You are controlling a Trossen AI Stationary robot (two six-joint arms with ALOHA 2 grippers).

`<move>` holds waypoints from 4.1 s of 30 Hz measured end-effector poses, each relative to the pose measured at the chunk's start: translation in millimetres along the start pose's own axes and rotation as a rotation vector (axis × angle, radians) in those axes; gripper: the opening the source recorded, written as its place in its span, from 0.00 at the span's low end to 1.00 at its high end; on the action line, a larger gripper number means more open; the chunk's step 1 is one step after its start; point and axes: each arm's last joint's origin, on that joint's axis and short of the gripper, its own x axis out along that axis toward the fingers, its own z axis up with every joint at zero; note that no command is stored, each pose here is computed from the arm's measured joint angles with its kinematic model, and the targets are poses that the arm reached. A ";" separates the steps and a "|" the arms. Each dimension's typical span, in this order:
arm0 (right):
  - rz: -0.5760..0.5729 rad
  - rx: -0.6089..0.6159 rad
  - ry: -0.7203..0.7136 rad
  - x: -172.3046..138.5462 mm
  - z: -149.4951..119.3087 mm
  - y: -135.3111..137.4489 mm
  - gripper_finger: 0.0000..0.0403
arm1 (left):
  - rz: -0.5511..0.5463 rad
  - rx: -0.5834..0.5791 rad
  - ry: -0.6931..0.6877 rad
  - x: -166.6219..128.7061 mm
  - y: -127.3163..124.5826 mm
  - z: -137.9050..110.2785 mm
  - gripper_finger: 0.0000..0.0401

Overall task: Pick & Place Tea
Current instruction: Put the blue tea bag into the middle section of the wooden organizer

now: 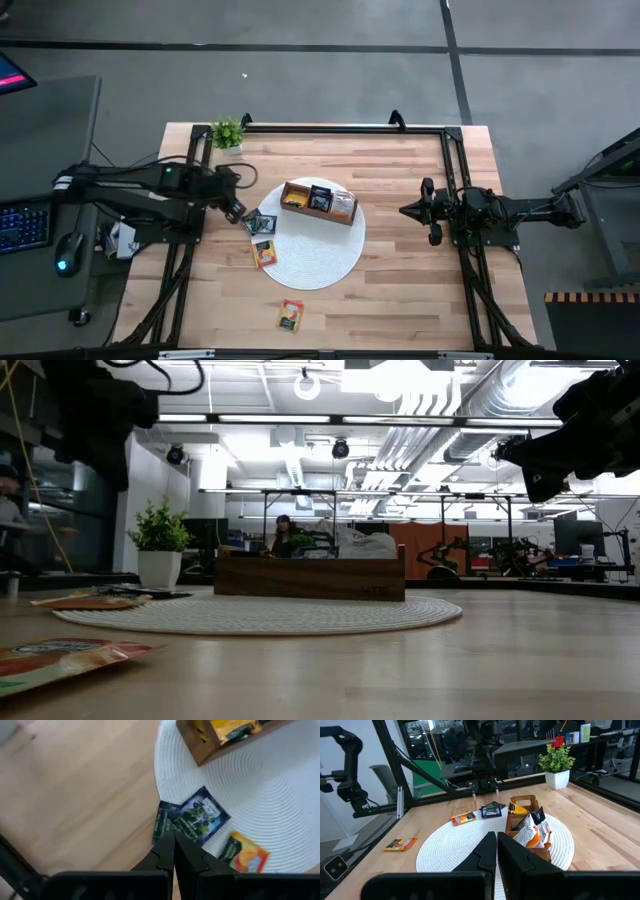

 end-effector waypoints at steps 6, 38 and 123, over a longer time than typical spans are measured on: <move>0.000 0.000 0.000 0.0 0.0 0.0 0.03 | 0.020 0.163 0.105 26.5 -19.5 7.4 0.00; 0.000 0.001 -0.005 0.0 0.5 0.1 0.03 | 0.086 0.033 -0.036 46.5 -67.8 -59.1 0.00; 0.002 0.001 -0.011 0.0 1.0 0.2 0.03 | -0.183 -0.785 0.057 108.2 -38.7 -43.7 0.68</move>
